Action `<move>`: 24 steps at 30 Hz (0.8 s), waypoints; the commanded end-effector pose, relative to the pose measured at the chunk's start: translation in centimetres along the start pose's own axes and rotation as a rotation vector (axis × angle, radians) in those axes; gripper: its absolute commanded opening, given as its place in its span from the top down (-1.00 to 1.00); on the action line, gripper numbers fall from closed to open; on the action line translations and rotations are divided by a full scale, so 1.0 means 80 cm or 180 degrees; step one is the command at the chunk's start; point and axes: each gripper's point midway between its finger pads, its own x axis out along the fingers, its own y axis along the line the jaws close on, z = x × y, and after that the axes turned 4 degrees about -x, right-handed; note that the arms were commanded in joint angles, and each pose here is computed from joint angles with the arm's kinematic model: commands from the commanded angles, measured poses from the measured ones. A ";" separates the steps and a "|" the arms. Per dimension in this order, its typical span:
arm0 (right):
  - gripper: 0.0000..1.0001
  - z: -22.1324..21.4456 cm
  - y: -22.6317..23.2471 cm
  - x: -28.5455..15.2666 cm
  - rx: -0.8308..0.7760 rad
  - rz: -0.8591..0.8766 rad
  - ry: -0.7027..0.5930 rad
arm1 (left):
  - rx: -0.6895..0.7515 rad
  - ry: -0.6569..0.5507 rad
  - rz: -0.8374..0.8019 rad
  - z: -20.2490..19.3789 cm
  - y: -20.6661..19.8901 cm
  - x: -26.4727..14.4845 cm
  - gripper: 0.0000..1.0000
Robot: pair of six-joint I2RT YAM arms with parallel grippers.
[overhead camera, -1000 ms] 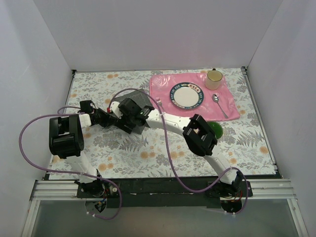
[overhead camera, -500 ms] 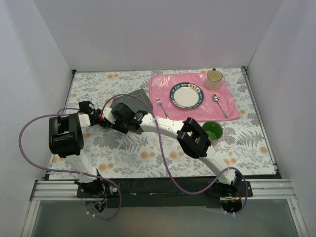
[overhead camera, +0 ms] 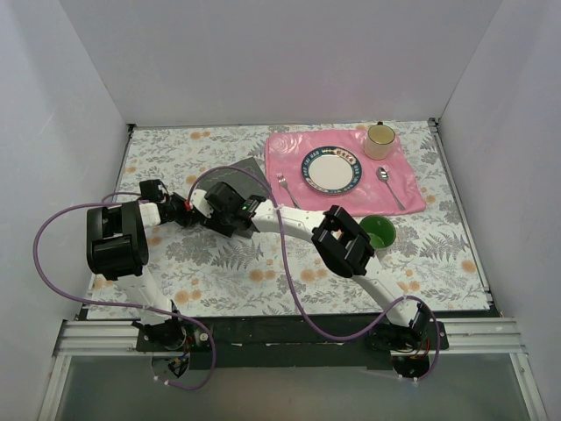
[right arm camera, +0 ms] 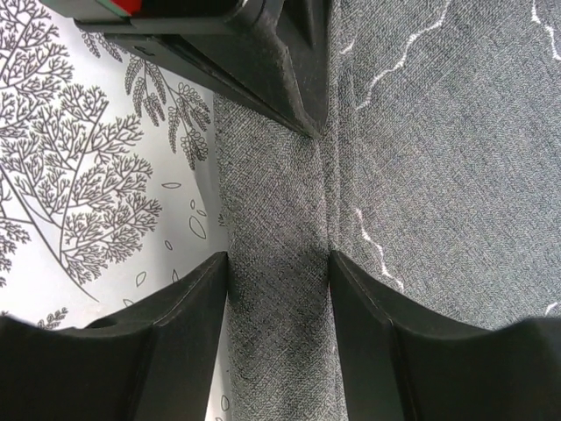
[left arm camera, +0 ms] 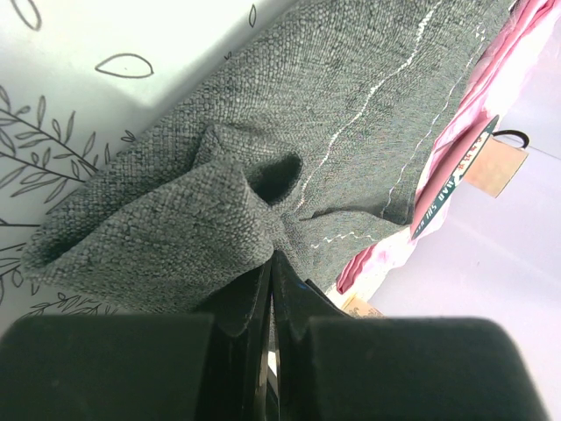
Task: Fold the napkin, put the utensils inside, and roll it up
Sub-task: Roll the napkin with the utensil
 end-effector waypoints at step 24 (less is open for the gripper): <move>0.92 -0.036 0.086 0.015 0.1926 0.1654 -0.0021 | 0.0308 -0.1197 0.0467 0.014 -0.002 -0.127 -0.11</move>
